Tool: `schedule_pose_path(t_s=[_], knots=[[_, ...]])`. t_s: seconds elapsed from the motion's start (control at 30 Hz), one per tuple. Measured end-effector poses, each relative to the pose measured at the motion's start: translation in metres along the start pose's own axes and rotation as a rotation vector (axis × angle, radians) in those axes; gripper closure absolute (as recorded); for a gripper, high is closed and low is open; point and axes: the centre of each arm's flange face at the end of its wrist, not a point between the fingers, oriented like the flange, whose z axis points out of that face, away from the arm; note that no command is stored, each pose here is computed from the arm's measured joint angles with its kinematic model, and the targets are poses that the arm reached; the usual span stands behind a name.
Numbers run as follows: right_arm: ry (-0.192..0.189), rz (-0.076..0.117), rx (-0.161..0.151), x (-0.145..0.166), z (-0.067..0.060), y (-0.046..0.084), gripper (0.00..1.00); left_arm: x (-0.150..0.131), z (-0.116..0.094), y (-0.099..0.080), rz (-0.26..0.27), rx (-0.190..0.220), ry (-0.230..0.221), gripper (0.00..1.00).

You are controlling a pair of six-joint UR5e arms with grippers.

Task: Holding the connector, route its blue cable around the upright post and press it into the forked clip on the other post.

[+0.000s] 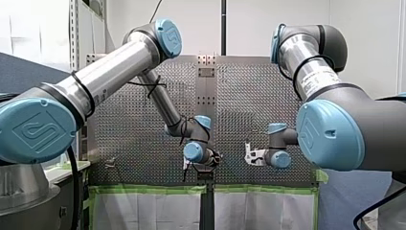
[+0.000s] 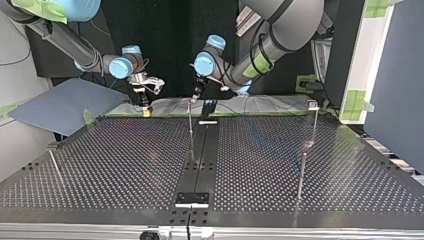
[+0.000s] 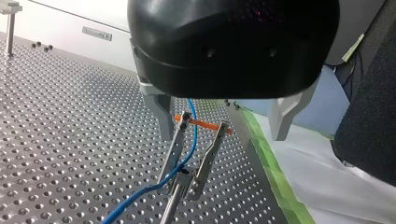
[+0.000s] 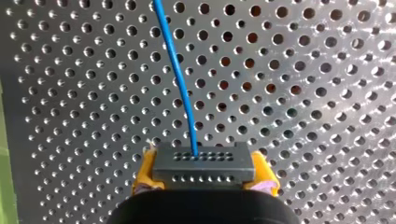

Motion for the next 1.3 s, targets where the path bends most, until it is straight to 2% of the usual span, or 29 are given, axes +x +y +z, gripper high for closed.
schedule_pose_path(t_s=[0.43,0.6,0.87,1.3], knots=[[-0.003,0.001,0.000,-0.001,0.000,0.000,1.00,-0.001,0.001,0.002,-0.001,-0.005,-0.001,0.01],[-0.004,0.001,0.000,-0.001,0.000,0.000,1.00,-0.009,-0.006,-0.002,0.004,-0.004,-0.010,0.01],[-0.006,0.001,0.001,-0.002,-0.001,-0.001,1.00,-0.026,-0.036,-0.008,0.010,-0.012,-0.016,0.01],[-0.006,0.002,0.013,-0.002,-0.001,-0.007,1.00,-0.052,-0.087,-0.010,-0.004,0.002,-0.051,0.01]])
